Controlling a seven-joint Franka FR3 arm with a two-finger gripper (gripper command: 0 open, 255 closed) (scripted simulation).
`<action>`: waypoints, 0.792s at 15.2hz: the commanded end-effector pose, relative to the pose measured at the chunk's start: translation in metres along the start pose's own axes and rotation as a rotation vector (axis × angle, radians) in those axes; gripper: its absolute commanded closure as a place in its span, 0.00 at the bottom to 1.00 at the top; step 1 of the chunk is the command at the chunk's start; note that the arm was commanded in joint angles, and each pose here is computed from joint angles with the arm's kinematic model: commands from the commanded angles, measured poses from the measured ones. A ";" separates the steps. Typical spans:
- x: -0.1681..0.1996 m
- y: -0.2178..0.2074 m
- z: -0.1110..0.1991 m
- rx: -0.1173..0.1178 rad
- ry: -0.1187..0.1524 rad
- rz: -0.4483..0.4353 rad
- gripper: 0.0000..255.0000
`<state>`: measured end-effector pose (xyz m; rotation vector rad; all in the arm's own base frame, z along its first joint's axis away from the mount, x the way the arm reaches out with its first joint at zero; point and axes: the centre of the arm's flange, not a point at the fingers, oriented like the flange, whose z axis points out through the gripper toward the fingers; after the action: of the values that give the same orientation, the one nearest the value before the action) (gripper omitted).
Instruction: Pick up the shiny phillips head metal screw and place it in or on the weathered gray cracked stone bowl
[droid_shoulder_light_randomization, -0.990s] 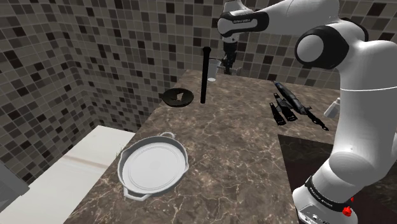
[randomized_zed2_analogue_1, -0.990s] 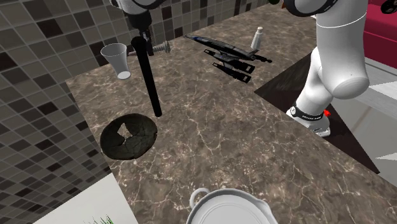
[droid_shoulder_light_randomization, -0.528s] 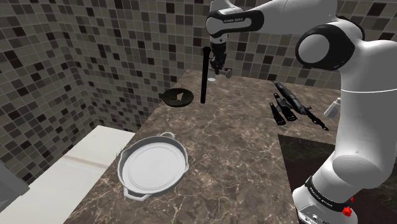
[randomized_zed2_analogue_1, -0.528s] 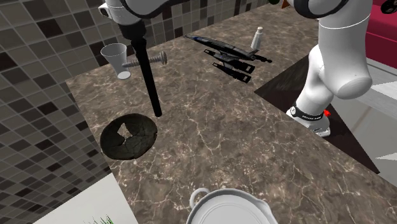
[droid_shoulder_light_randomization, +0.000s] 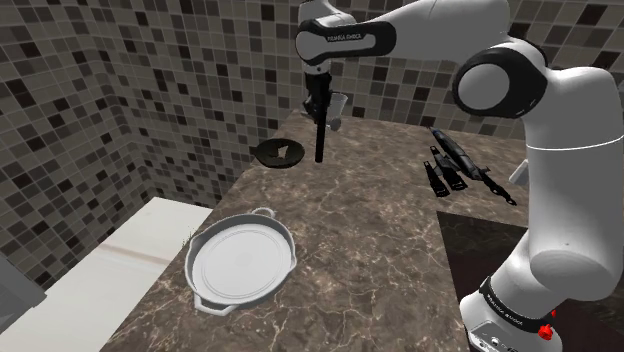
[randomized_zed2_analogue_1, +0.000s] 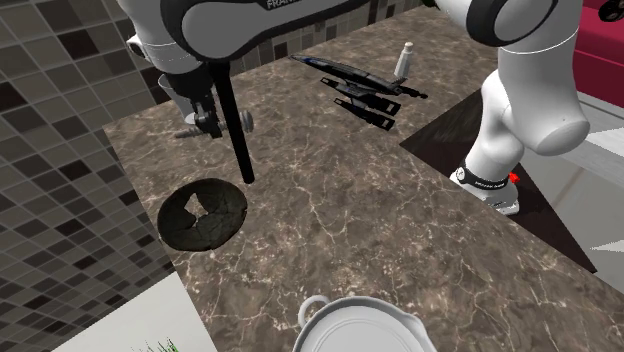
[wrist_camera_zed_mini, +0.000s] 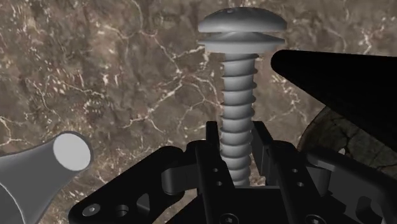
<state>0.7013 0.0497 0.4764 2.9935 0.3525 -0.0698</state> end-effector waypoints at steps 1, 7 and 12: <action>0.008 -0.025 -0.007 0.000 0.000 0.001 1.00; 0.033 -0.099 -0.017 0.000 0.000 0.001 1.00; 0.050 -0.148 -0.018 0.000 0.000 0.001 1.00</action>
<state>0.7152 0.1998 0.4760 2.9938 0.3526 -0.0699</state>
